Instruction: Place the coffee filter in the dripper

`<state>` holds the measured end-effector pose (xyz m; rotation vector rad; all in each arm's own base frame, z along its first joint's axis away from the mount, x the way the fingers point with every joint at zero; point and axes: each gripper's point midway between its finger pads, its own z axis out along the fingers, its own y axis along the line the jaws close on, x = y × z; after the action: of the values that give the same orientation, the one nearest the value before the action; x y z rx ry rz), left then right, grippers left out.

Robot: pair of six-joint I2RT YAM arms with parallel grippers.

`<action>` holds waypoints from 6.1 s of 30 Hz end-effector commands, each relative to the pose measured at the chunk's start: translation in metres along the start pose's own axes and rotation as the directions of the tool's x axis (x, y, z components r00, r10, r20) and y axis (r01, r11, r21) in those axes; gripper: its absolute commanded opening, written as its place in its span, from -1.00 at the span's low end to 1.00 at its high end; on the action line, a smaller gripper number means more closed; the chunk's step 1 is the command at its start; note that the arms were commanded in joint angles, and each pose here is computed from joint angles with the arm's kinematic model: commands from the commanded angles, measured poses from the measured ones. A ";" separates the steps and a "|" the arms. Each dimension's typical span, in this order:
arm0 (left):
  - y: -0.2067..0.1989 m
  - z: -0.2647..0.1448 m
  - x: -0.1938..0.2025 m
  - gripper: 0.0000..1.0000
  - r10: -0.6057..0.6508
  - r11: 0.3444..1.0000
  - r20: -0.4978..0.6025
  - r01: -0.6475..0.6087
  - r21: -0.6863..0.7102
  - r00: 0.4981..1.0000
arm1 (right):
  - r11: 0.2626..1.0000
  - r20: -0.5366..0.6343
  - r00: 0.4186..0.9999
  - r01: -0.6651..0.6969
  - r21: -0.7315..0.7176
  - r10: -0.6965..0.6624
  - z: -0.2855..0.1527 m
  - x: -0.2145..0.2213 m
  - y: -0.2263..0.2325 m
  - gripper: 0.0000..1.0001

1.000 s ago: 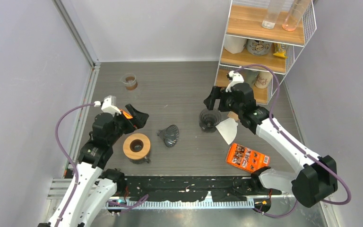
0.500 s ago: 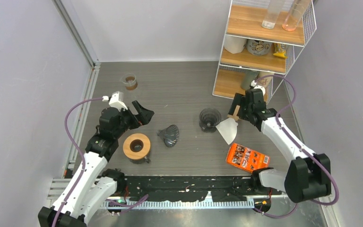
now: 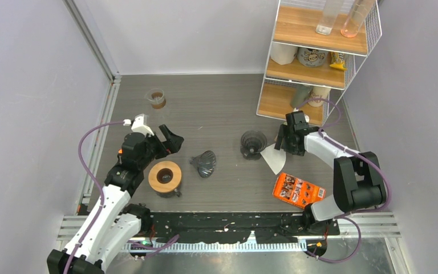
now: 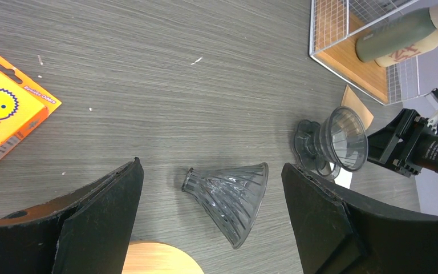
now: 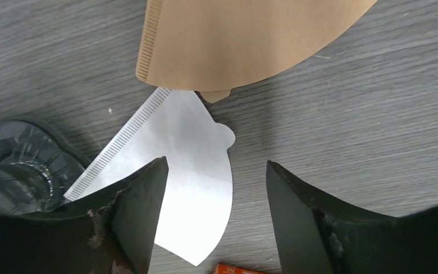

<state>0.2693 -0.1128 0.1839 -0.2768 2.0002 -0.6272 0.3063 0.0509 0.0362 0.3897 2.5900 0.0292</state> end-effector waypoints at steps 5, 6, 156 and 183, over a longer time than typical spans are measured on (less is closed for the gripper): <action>0.005 -0.002 -0.013 0.99 0.018 0.999 0.061 -0.017 -0.029 0.998 | 0.999 -0.073 0.997 0.028 0.022 -0.026 0.014 0.014 0.004 0.27; 0.004 -0.002 -0.014 0.99 0.018 0.999 0.063 -0.017 -0.028 0.998 | 0.999 -0.075 0.997 0.028 0.019 -0.026 0.015 0.014 0.005 0.23; -0.196 -0.053 0.069 -1.00 0.672 0.197 0.163 -0.387 0.901 0.723 | 0.318 0.859 0.509 0.826 -0.466 -0.063 -0.270 -0.032 0.179 0.91; -0.198 -0.042 0.059 -1.00 0.658 0.271 0.140 -0.407 0.872 0.740 | 0.101 0.855 0.512 0.858 -0.504 -0.083 -0.290 0.009 0.187 0.91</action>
<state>0.1831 -0.2899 0.2364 1.1842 1.6279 -1.1897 0.2153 0.2449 0.2801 -0.8666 1.4455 0.9405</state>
